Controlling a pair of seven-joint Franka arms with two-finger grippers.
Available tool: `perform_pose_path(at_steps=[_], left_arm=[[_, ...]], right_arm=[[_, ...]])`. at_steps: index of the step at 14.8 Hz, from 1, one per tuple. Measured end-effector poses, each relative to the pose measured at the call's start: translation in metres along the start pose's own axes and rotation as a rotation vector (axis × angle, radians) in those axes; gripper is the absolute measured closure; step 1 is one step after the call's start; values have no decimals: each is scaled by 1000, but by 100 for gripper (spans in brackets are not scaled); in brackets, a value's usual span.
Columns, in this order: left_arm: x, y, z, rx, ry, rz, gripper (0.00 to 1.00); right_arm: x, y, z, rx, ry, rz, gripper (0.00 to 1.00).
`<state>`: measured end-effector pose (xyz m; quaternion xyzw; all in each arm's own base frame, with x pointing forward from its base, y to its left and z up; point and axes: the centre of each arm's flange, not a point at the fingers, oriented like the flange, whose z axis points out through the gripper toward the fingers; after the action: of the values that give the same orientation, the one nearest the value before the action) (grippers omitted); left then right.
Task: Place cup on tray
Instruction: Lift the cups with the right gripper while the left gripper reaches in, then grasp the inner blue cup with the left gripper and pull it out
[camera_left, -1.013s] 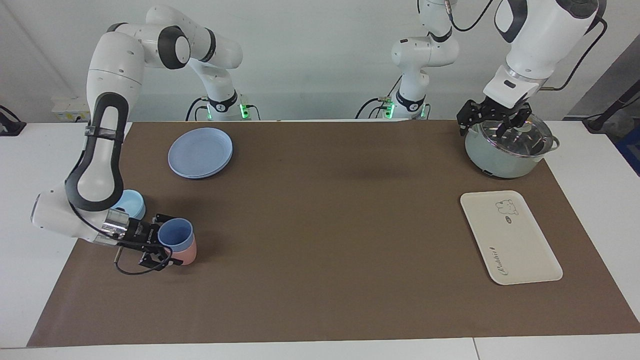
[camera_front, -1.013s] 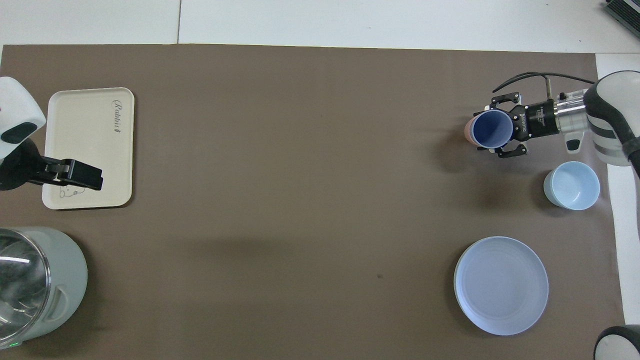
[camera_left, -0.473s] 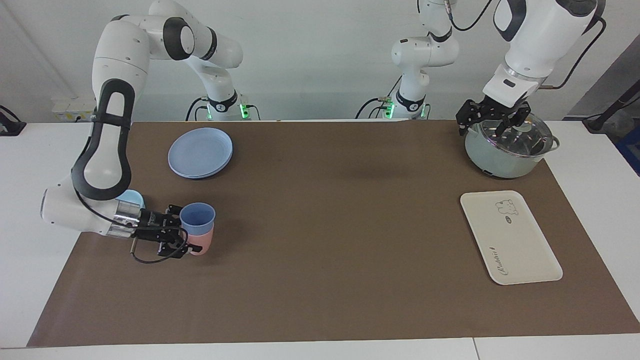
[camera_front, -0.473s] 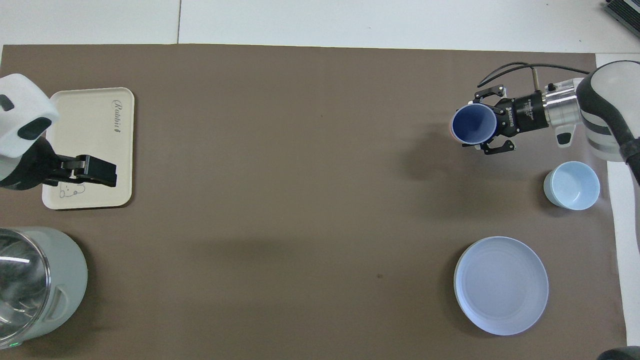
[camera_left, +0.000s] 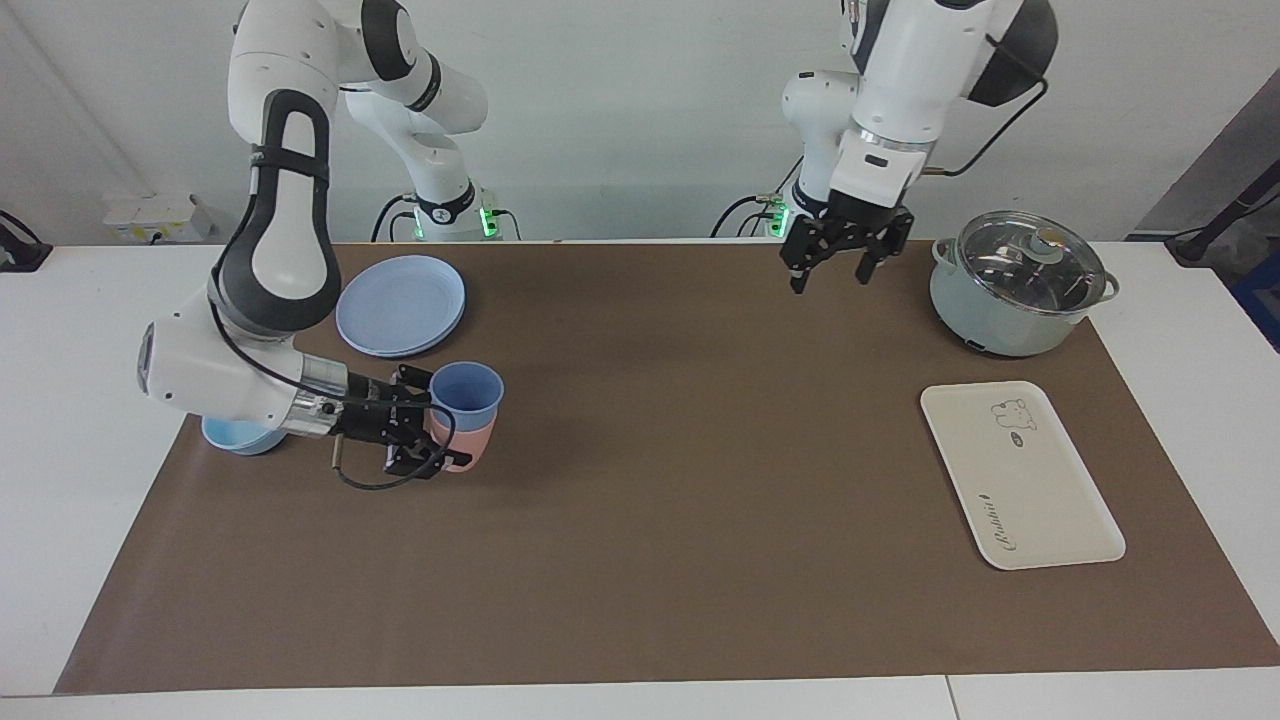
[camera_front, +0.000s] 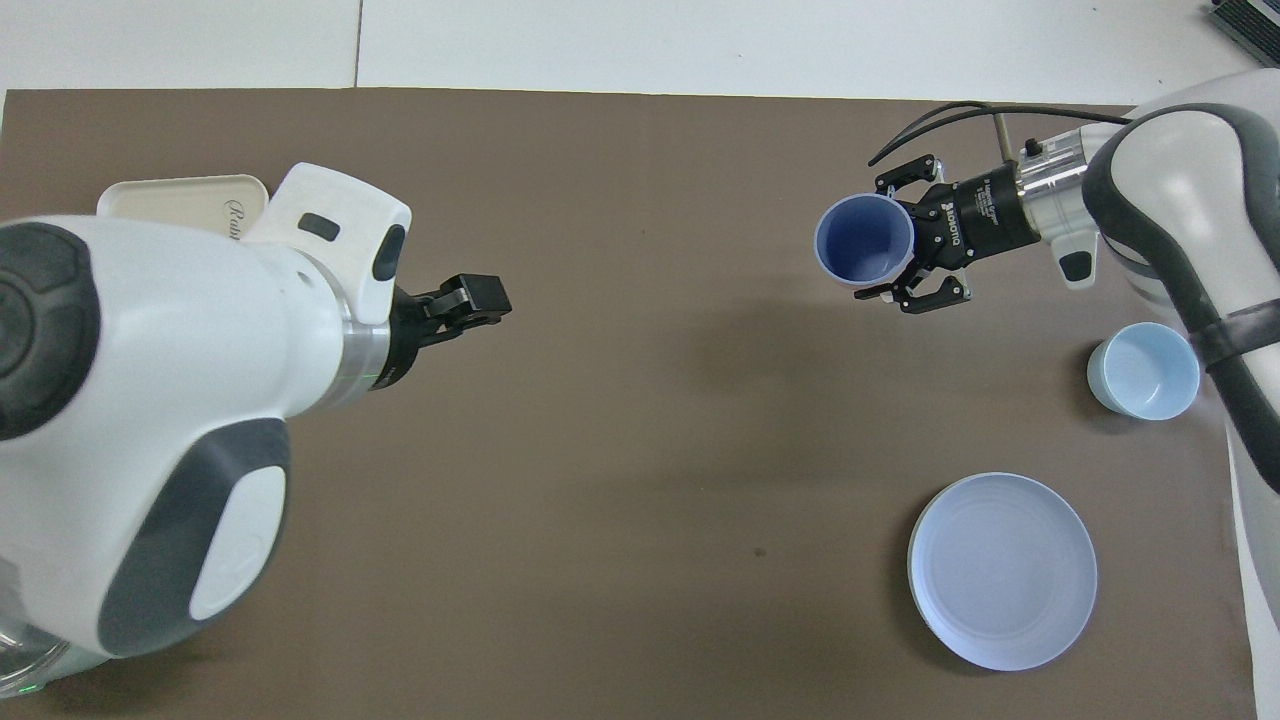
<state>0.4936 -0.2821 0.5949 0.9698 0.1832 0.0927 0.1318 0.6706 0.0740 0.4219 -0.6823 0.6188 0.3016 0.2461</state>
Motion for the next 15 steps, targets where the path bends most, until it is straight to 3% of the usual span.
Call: perform_pose_path(at_steps=[3,6,11,15], left_arm=[[-31,35,3,-106,34,-113,1],[-43,62,9,-177,42,-175,8],[-47,112,43,-224,11,-237,14],[-47,123,70,-249,13,-244,22]], right_arm=[[-38,7,7,-17,39,32,19],[-69,13,18,-33,76,34,19],[-104,17,49,-42,166,59,19],[-107,17,50,-36,174,62,19]])
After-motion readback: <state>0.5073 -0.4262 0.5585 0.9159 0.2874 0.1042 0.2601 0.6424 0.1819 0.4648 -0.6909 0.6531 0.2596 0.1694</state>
